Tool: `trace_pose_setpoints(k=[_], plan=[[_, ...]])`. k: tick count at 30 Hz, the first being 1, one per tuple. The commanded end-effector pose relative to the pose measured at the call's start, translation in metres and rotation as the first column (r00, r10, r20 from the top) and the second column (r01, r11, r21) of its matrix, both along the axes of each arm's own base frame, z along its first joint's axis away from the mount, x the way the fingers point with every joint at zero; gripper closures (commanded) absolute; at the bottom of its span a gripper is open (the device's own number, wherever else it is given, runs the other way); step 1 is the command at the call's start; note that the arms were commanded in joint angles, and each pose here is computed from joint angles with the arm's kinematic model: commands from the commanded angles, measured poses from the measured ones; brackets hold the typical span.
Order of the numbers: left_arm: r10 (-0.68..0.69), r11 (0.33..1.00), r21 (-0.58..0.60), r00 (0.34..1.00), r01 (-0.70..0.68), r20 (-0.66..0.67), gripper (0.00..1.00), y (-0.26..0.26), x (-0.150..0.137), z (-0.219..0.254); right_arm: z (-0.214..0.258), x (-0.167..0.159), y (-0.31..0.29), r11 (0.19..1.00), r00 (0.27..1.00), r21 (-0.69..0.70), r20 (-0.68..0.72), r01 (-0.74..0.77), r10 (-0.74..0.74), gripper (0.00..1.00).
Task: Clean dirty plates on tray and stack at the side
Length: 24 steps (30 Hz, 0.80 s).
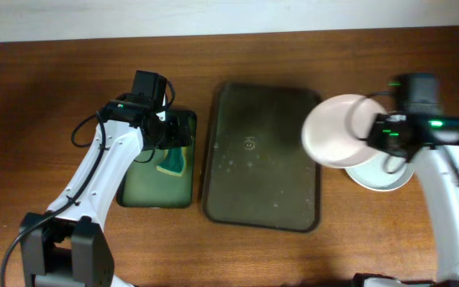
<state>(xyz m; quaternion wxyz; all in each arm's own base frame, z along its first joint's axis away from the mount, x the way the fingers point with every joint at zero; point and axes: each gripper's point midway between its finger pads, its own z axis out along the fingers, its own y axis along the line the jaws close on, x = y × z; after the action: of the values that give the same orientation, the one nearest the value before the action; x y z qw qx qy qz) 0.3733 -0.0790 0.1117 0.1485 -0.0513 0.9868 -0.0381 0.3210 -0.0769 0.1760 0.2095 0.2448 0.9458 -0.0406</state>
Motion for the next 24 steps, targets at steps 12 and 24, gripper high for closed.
trace_pose_setpoints(k=[12, 24], plan=[[-0.005, 1.000, -0.011, 1.000, 0.005, 0.026, 0.01, -0.001, 0.003, 0.010, -0.082, -0.023, -0.093, 0.913, 0.956, 0.299, -0.179, 0.278, -0.233, 0.43], [-0.005, 1.000, -0.011, 1.000, 0.005, 0.026, 0.01, -0.001, 0.003, 0.010, 0.119, -0.032, 0.123, 0.816, 0.775, 0.149, 0.444, -0.559, 0.450, 0.29]])
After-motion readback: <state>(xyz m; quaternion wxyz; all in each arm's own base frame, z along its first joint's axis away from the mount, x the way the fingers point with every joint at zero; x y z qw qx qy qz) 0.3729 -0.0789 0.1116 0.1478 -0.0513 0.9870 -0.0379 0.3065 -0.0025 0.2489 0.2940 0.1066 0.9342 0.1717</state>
